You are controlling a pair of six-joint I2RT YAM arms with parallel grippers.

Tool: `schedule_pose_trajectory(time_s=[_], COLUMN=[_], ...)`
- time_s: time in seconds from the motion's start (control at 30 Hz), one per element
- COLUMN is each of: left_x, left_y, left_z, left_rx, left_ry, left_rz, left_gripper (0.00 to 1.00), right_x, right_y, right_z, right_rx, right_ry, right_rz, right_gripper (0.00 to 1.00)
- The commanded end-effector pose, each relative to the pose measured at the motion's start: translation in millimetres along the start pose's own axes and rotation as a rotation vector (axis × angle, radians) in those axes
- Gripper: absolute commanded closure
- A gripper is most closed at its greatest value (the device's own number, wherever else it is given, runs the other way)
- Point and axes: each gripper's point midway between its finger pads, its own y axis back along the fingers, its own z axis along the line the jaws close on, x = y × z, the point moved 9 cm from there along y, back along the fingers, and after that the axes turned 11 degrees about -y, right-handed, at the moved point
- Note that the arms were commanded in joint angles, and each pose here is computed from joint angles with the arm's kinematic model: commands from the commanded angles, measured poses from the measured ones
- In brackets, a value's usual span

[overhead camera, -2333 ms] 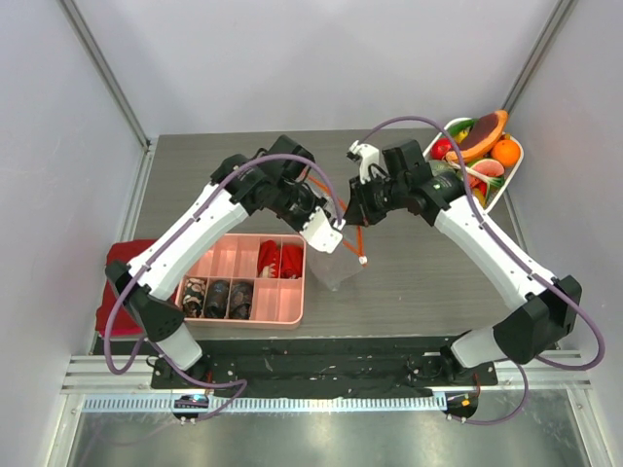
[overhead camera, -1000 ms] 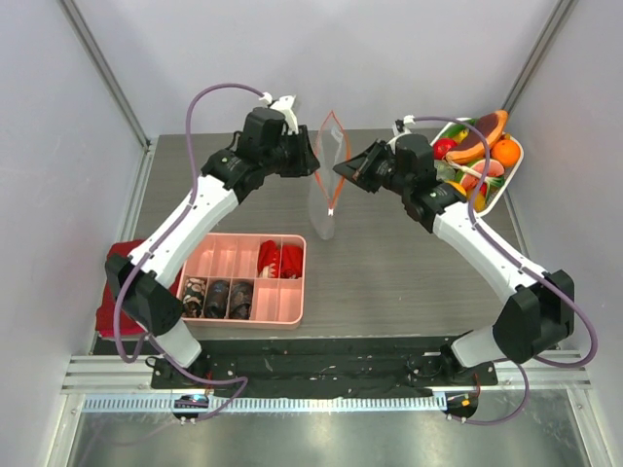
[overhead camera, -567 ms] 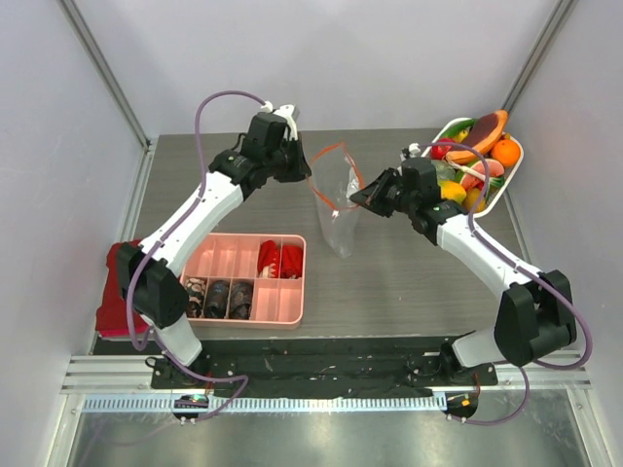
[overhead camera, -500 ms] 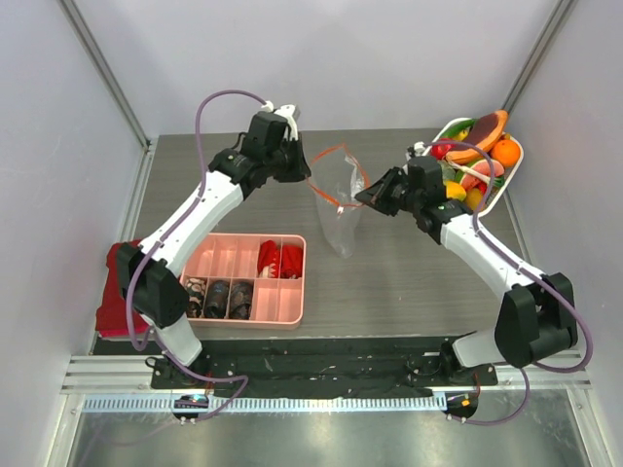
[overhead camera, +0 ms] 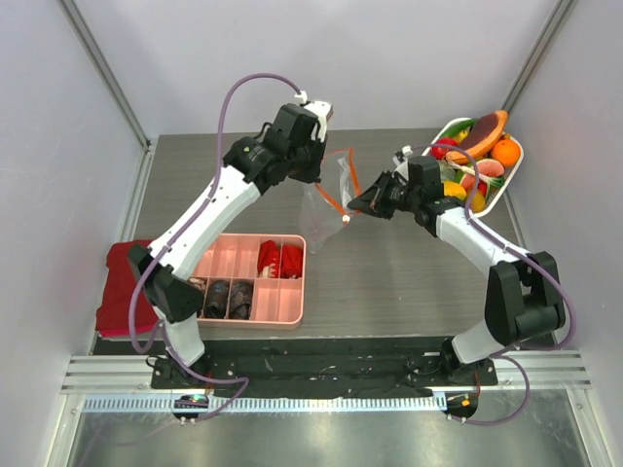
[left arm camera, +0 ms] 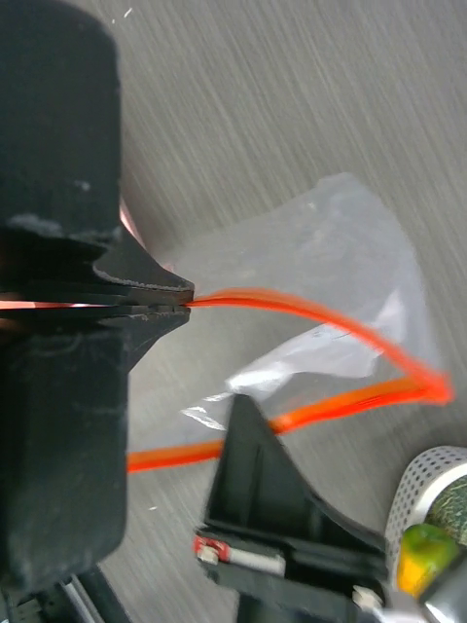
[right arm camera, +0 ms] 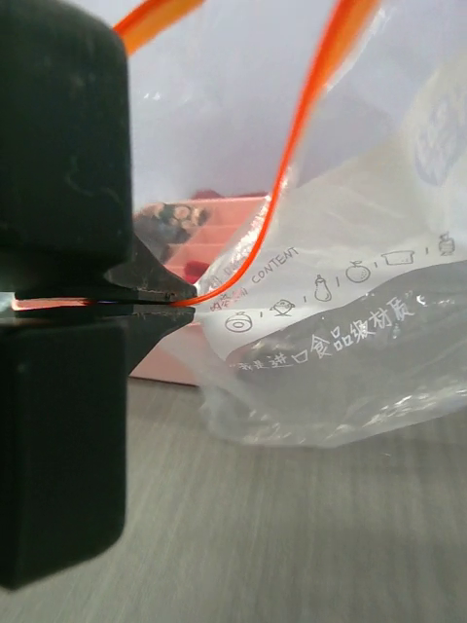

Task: Place the food in the zip-top bag and seal the zipper
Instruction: Open the zipper of the food storage bag.

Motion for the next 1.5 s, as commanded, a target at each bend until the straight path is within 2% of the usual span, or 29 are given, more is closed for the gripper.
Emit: schedule_pose_trajectory(time_s=[0.0,0.13,0.2,0.23,0.27,0.33,0.37,0.43,0.5,0.63,0.7,0.8,0.83,0.9,0.93,1.1,1.13,1.23,1.27,1.33,1.37,1.43,1.47], left_x=[-7.6,-4.5,4.0,5.9,11.5,21.3,26.5,28.4,31.1,33.9,27.0,30.7,32.9,32.9,34.6,34.1,34.3,33.7,32.6,32.3,32.6,32.4,31.4], left_y=[7.5,6.7,-4.9,-10.9,-20.7,-35.6,-45.8,-55.4,-64.9,-73.0,-66.7,-62.3,-63.0,-62.2,-63.6,-66.9,-68.5,-70.8,-70.8,-72.1,-72.6,-73.2,-73.0], left_z=[11.4,7.2,4.3,3.6,3.8,3.0,7.7,9.4,21.7,29.5,23.1,12.3,9.7,6.4,5.9,4.5,4.3,3.9,4.0,3.8,3.5,3.2,3.1], left_rx=[-0.082,-0.082,-0.080,-0.080,-0.080,-0.074,-0.068,-0.018,0.014,0.109,0.195,0.305,0.312,0.341,0.344,0.347,0.349,0.350,0.349,0.350,0.352,0.353,0.354], left_ry=[-0.030,-0.049,-0.053,-0.050,-0.054,-0.053,-0.034,0.041,0.104,0.198,0.210,0.234,0.238,0.235,0.240,0.270,0.272,0.279,0.280,0.285,0.288,0.294,0.296], left_rz=[0.044,0.059,0.085,0.085,0.105,0.137,0.164,0.178,0.189,0.148,0.081,0.062,0.068,0.067,0.072,0.065,0.066,0.066,0.064,0.065,0.067,0.067,0.063], left_gripper=[1.00,1.00,1.00,1.00,1.00,1.00,1.00,1.00,1.00,1.00,1.00,1.00,1.00,1.00,1.00,1.00,1.00,1.00,1.00,1.00,1.00,1.00,1.00], right_x=[8.9,16.7,16.8,14.8,9.3,3.1,-3.6,-8.2,-11.7,-25.5,-29.4,-36.1,-40.5,-41.9,-45.8,-57.8,-63.9,-82.0,-84.2,-104.5,-108.8,-127.4,-133.8], right_y=[-1.5,-7.9,-12.0,-13.5,-14.8,-11.4,-11.0,-2.6,6.0,22.9,29.4,37.0,40.6,46.3,53.0,90.1,102.6,138.0,145.7,173.9,177.4,204.9,210.5], right_z=[21.4,35.0,31.1,24.9,21.1,0.2,-8.8,-29.4,-43.5,-43.0,-33.4,-13.0,-1.2,8.7,21.2,48.0,58.7,62.2,56.0,54.2,41.3,36.2,23.7], right_rx=[-0.206,-0.280,-0.258,-0.213,-0.184,-0.048,0.004,0.120,0.212,0.281,0.267,0.220,0.194,0.179,0.158,0.152,0.144,0.203,0.241,0.311,0.364,0.439,0.475], right_ry=[-0.032,-0.044,-0.041,-0.051,0.028,0.022,0.087,0.100,0.181,0.300,0.357,0.410,0.434,0.460,0.487,0.587,0.647,0.707,0.718,0.740,0.765,0.779,0.770], right_rz=[0.111,0.157,0.156,0.143,0.116,0.107,0.074,0.068,0.042,-0.045,-0.066,-0.081,-0.093,-0.084,-0.105,-0.167,-0.196,-0.237,-0.208,-0.253,-0.187,-0.224,-0.187], right_gripper=[0.99,0.99,0.99,0.99,0.99,0.99,0.99,0.99,0.99,0.98,0.90,0.65,0.51,0.42,0.34,0.18,0.13,0.05,0.04,0.03,0.00,0.00,0.00])
